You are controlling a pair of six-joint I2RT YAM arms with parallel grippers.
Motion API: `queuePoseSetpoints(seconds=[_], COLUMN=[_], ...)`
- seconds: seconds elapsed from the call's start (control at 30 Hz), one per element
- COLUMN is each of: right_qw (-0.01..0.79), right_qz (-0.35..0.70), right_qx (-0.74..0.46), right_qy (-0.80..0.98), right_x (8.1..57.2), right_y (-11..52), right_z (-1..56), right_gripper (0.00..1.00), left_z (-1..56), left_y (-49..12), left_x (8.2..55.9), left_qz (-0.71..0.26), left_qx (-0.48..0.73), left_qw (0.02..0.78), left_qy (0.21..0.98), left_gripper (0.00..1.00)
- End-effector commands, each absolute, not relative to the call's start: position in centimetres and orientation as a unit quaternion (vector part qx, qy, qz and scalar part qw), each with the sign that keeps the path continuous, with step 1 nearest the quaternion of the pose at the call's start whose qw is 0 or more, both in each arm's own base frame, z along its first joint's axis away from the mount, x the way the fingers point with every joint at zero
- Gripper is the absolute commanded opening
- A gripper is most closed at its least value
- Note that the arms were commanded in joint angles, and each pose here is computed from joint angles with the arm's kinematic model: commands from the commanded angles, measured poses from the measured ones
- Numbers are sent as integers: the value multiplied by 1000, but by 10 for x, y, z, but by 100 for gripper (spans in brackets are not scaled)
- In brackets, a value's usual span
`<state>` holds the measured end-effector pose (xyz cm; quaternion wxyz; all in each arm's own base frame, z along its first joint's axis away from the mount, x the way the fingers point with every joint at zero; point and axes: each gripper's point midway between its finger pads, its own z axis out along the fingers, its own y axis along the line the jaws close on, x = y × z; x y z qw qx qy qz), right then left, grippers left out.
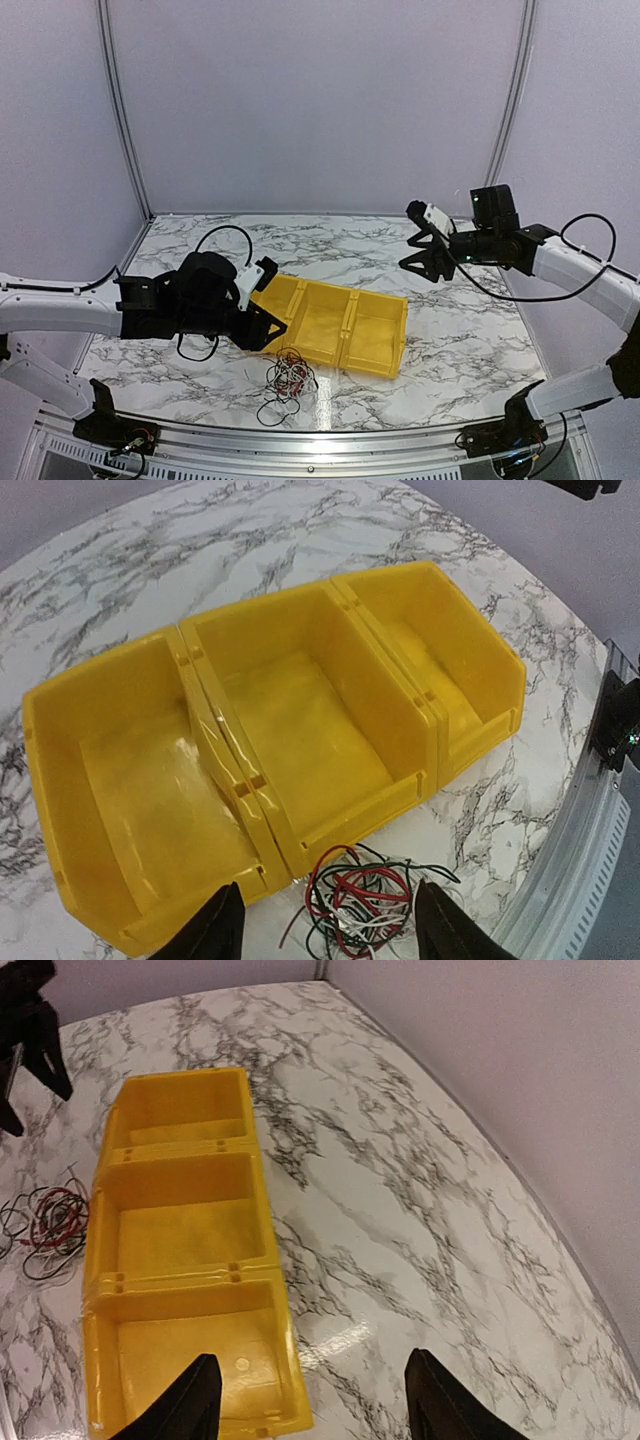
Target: Untangle the cables
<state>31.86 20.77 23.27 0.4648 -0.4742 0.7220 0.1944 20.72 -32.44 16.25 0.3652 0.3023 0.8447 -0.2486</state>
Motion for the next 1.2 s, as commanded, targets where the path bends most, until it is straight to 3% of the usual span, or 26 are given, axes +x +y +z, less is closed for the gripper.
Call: queuePoseSetpoints(seconds=[0.0,0.23,0.4,0.47,0.53,0.6,1.17], right_qw=[391,290,244,224,215,200,123], right_qz=[255,284,318,337,358,373,388], right_qx=[-579,-672,-695,-692,-675,-662,-617], right_qy=[669,620,596,598,608,618,674], right_x=[260,187,146,135,131,130,139], right_y=[261,316,342,350,356,361,392], right_z=[211,160,143,133,127,120,87], right_gripper=[59,49,51,54,57,58,54], left_z=[144,131,121,117,119,120,121], left_y=[-340,-350,-338,-328,-318,-309,-295], left_x=[196,194,191,193,197,200,197], left_qz=[-264,-299,-295,-285,-276,-272,-294], left_qx=[272,224,202,191,168,148,119], left_qw=[337,338,339,345,360,372,386], left_qy=[862,864,870,873,875,875,866], left_gripper=[60,60,61,66,75,77,77])
